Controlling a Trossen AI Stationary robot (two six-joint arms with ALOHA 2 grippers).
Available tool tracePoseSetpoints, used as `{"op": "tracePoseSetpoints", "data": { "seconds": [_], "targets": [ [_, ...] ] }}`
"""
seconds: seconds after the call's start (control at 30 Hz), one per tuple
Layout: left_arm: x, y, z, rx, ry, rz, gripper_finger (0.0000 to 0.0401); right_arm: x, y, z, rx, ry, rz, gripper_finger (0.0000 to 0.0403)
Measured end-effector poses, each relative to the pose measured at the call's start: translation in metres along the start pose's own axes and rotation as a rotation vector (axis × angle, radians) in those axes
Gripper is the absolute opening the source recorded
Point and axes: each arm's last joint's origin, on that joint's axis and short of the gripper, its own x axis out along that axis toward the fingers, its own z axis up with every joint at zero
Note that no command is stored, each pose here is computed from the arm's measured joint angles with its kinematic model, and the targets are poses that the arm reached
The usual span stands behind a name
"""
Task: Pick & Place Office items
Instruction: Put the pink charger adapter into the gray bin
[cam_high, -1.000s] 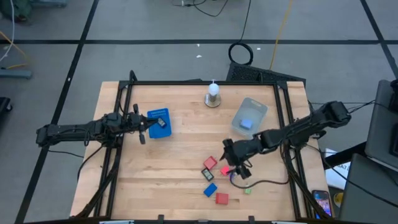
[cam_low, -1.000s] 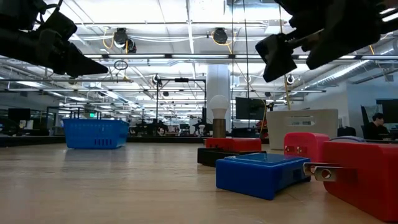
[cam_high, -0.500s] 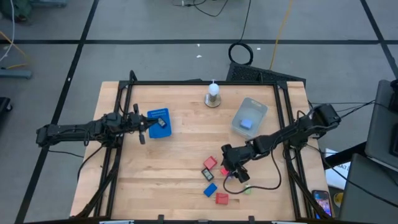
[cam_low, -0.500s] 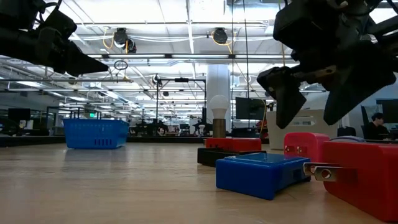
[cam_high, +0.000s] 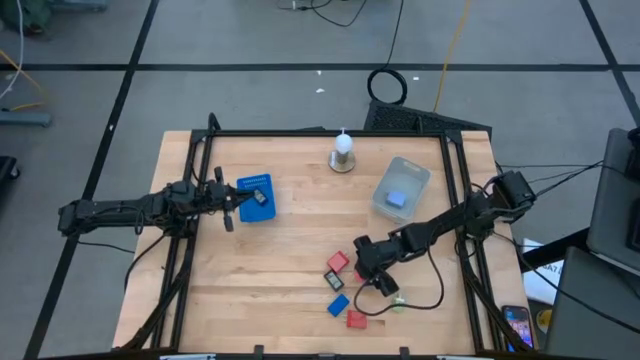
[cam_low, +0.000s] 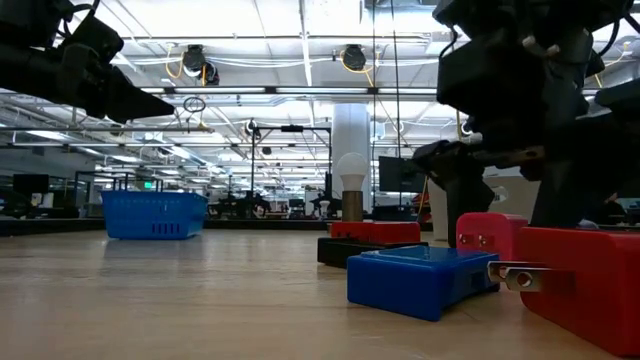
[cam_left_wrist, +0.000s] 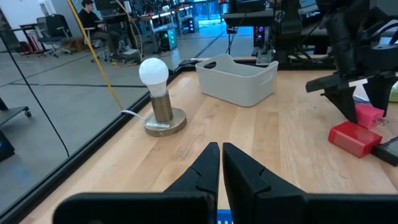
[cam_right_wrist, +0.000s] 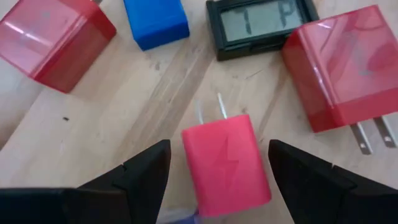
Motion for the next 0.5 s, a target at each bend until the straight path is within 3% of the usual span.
{"op": "tracePoseSetpoints", "data": {
  "seconds": [0.27,0.5],
  "targets": [
    [0.0,0.0,0.0,0.0,0.0,0.0,0.0024,-0.0015,0.0002,0.0006,-0.008,-0.003,0.0,0.025],
    [0.0,0.0,0.0,0.0,0.0,0.0,0.0024,-0.0017,0.0001,0.0022,-0.025,-0.019,-0.001,0.0166]
  ]
}}
